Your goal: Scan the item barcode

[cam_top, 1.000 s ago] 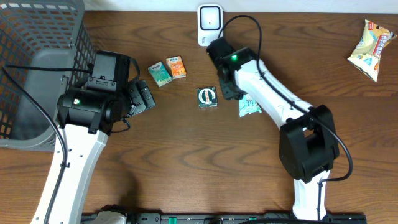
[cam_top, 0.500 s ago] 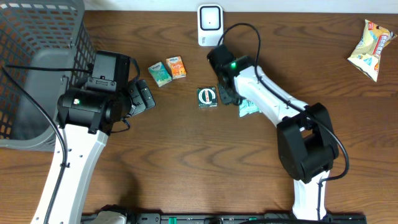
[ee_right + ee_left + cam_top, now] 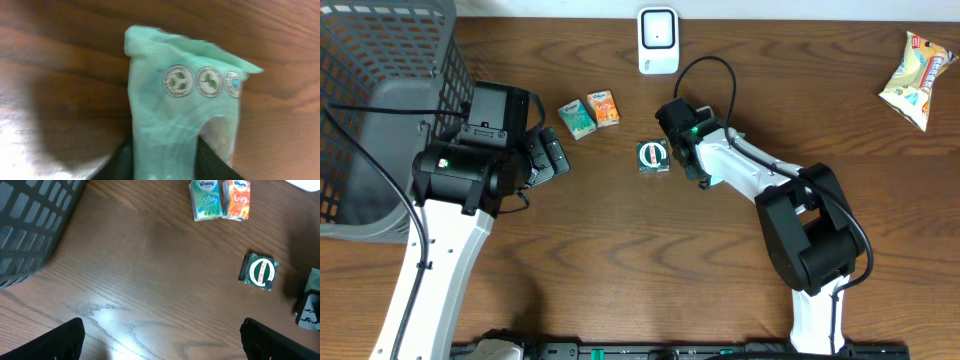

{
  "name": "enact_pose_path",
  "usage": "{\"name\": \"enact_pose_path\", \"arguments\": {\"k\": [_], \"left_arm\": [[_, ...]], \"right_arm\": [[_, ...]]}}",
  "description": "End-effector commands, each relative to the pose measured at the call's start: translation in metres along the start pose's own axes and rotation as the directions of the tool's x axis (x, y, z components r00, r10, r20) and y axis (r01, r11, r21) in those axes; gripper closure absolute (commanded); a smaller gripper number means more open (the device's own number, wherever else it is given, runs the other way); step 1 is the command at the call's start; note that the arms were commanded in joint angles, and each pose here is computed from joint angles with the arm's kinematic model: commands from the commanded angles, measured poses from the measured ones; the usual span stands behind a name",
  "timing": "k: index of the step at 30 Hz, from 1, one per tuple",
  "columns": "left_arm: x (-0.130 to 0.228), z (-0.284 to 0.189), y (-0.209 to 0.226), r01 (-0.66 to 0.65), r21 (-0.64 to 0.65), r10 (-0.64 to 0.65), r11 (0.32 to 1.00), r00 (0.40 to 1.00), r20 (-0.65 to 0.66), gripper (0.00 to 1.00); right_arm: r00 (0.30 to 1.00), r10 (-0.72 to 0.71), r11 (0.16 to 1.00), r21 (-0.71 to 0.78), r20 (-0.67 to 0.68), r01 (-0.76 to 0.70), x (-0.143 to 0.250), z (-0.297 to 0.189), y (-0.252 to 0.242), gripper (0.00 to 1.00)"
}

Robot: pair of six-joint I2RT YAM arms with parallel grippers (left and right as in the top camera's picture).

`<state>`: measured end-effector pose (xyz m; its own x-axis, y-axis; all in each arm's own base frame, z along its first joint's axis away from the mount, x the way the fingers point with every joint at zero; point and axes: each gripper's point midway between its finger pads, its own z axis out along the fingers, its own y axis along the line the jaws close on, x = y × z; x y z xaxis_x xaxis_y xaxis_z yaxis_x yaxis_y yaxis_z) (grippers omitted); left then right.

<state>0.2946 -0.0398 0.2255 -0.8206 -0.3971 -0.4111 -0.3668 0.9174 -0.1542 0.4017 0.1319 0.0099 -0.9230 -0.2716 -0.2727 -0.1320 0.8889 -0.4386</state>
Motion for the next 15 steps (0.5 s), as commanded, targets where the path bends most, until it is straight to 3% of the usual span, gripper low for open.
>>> {"name": "enact_pose_path", "arguments": {"k": [1,5,7,12,15], "left_arm": [[-0.002,-0.002,0.003,0.005,-0.008,-0.005,1.000,1.000,0.008,0.02],[-0.002,-0.002,0.003,0.005,-0.008,-0.005,1.000,1.000,0.008,0.02],[-0.002,-0.002,0.003,0.005,-0.008,-0.005,1.000,1.000,0.008,0.02],[-0.002,-0.002,0.003,0.005,-0.008,-0.005,1.000,1.000,0.008,0.02],[-0.002,-0.002,0.003,0.005,-0.008,-0.005,1.000,1.000,0.008,0.02]], "right_arm": [[1.000,0.001,1.000,-0.012,-0.021,-0.001,0.009,0.005,0.005,0.85],[1.000,0.015,0.997,-0.077,-0.018,-0.016,0.000,-0.002,0.013,0.91],[0.999,0.032,0.991,-0.127,-0.019,-0.034,-0.010,-0.012,0.014,0.99],[0.998,0.034,0.950,-0.307,-0.051,-0.048,-0.033,-0.044,0.019,0.99],[0.999,-0.015,0.876,-0.482,-0.040,-0.006,-0.045,-0.066,0.029,0.99]]}}
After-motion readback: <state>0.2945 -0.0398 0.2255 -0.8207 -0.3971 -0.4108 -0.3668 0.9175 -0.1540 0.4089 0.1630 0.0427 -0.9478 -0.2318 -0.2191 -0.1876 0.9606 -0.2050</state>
